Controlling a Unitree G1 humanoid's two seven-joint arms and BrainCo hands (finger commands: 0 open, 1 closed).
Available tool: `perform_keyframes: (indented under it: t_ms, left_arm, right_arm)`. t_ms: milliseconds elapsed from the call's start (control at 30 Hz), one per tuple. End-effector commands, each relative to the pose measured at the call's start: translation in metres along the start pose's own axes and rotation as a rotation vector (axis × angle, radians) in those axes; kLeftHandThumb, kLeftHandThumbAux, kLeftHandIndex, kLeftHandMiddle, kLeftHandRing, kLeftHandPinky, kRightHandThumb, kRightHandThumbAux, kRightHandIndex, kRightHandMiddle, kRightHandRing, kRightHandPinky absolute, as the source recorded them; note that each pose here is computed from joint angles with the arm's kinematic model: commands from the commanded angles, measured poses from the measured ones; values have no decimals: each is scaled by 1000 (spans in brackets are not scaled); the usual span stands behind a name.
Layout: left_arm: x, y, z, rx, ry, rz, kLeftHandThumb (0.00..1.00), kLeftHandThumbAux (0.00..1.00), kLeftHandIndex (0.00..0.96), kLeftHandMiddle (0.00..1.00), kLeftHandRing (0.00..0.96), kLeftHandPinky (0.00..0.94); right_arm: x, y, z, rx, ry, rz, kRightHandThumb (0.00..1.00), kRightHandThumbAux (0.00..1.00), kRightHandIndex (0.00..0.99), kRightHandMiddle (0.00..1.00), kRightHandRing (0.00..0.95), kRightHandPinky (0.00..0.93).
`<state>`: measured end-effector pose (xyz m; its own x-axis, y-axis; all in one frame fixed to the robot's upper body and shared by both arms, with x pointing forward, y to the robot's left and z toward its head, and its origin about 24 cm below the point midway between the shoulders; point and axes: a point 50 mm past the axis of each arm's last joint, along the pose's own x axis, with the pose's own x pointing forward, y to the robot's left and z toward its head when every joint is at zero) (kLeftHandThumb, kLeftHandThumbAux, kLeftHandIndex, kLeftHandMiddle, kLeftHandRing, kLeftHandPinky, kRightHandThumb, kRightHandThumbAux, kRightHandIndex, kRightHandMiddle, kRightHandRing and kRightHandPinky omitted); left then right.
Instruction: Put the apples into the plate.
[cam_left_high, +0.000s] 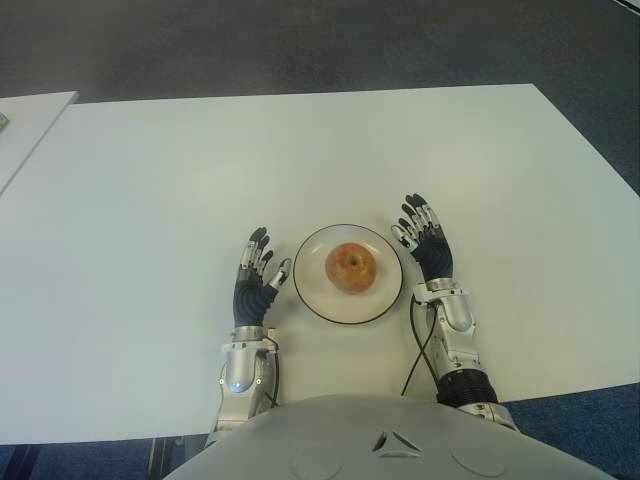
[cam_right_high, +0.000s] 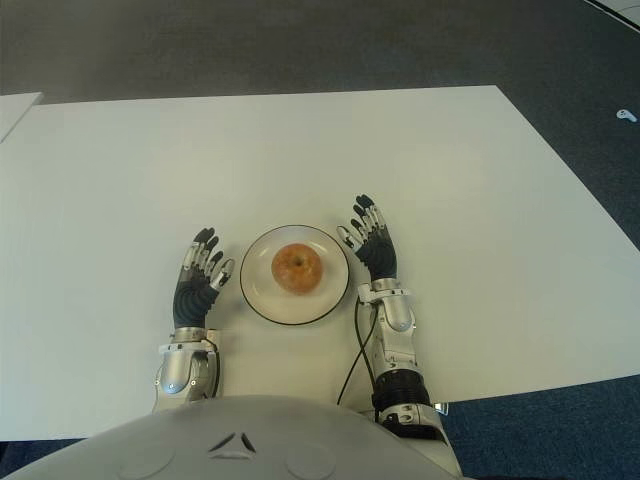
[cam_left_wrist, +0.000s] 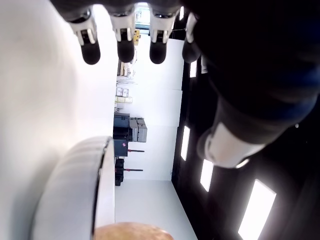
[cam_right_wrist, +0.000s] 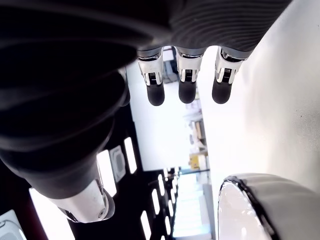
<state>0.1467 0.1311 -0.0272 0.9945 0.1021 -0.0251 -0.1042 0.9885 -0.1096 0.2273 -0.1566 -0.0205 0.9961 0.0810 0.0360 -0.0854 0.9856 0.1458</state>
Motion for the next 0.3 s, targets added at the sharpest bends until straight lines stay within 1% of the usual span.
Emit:
perform_keyframes:
  t_ms: [33,133,300]
  left_arm:
    - [-12,-5,-14,20,95,-17,0,786,0,0,0,0]
    - [-11,-6,-13,43,88,-35,0,794,0,0,0,0]
    - [-12,-6,-12,43,83,-50,0,799,0,0,0,0]
  right_arm:
    - [-33,2,-40,76,206,-50,0,794,0,0,0,0]
    - [-33,2,-40,73,204,-48,0,793,0,0,0,0]
    - [-33,2,-40,75,206,-52,0,784,0,0,0,0]
